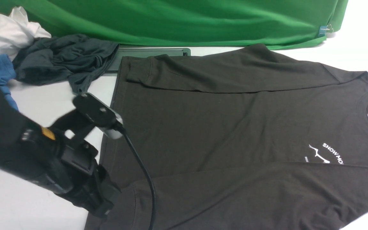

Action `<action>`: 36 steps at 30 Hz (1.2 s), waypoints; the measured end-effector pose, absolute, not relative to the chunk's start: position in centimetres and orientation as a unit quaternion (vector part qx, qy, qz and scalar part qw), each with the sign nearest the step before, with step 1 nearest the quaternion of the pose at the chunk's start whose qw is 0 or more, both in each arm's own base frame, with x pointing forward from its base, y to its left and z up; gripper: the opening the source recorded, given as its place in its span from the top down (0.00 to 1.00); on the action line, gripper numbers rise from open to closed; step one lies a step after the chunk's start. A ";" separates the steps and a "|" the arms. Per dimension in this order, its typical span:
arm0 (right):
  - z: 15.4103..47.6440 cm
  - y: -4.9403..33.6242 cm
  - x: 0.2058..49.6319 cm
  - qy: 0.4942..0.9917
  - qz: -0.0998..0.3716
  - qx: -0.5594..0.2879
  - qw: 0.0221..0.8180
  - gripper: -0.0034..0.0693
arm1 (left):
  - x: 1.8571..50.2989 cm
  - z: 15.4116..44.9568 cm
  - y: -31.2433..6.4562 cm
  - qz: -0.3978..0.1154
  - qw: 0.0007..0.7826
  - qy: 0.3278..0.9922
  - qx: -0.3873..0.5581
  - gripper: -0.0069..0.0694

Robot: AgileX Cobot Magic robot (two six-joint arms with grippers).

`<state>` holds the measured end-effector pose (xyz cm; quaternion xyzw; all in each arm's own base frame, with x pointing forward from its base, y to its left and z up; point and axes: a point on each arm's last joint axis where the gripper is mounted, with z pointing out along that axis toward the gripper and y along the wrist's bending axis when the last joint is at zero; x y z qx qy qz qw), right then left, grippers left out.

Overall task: Fold a long-sleeved shirt on a white desktop.
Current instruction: 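Grasp the left edge of the dark T-shirt lying flat on the table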

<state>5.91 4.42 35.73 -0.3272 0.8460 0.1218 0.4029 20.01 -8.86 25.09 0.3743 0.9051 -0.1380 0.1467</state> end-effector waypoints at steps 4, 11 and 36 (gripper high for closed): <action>35.7 4.6 5.7 0.837 0.127 -0.350 0.401 0.63 | 21.8 22.6 -9.1 -0.122 0.118 0.909 0.381 0.63; 35.7 4.9 5.5 0.828 0.135 -0.371 0.398 0.63 | 24.4 18.2 -8.9 -0.071 0.083 0.907 0.406 0.42; 35.9 5.0 5.6 0.824 0.141 -0.367 0.407 0.63 | 26.1 16.1 -8.8 -0.035 0.107 0.897 0.428 0.52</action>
